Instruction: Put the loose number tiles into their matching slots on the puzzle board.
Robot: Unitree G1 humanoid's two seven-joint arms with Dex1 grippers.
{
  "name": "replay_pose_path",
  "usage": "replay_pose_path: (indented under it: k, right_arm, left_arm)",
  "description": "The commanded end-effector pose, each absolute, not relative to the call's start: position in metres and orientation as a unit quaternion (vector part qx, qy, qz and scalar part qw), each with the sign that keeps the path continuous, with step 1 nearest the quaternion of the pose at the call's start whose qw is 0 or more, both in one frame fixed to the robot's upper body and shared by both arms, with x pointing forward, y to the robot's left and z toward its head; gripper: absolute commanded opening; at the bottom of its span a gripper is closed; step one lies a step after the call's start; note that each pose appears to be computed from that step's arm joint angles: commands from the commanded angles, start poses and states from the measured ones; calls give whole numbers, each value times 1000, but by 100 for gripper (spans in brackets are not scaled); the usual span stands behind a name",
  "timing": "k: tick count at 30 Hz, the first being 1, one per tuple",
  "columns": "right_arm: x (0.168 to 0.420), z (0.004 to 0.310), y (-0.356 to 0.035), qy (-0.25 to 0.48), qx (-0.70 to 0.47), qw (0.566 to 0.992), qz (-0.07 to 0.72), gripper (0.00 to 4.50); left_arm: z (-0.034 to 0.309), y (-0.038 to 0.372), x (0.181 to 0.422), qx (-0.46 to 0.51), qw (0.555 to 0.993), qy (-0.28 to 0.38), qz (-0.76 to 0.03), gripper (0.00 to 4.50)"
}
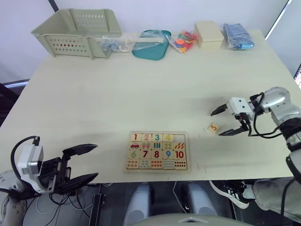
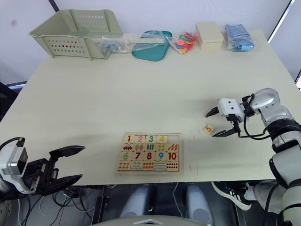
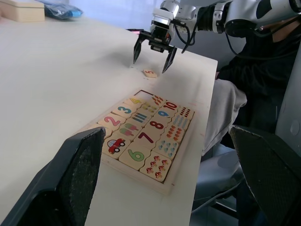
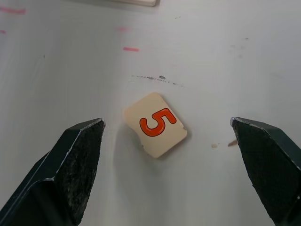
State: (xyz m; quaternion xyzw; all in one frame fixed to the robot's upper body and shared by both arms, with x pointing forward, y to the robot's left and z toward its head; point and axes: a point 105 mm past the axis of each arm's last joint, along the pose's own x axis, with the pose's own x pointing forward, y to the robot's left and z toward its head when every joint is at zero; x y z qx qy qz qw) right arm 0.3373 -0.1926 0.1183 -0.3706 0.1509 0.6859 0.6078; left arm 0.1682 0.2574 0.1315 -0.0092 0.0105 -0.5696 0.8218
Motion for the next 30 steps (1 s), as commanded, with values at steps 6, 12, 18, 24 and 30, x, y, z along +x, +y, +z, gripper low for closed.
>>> replay_pose_path:
  k: [6,12,18,24,30]
  right_arm:
    - [338,116,-194,152,-387,594,688,233]
    - [337,113,-201,158,-383,601,683,211]
    - [334,113,-201,157,-372,606,685,211]
    - [327,110,-204,164,-357,608,689,211]
    - [323,107,-208,169,-336,621,687,211]
  left_arm:
    - [140,257,162,10,816,1,-578,450]
    - [140,258,163,12,817,2,-576,450]
    - [141,257,166,14,817,-1,-577,450]
    - [140,255,168,13,815,-2,-579,450]
    - [138,254,170,13,814,-3,-581,450]
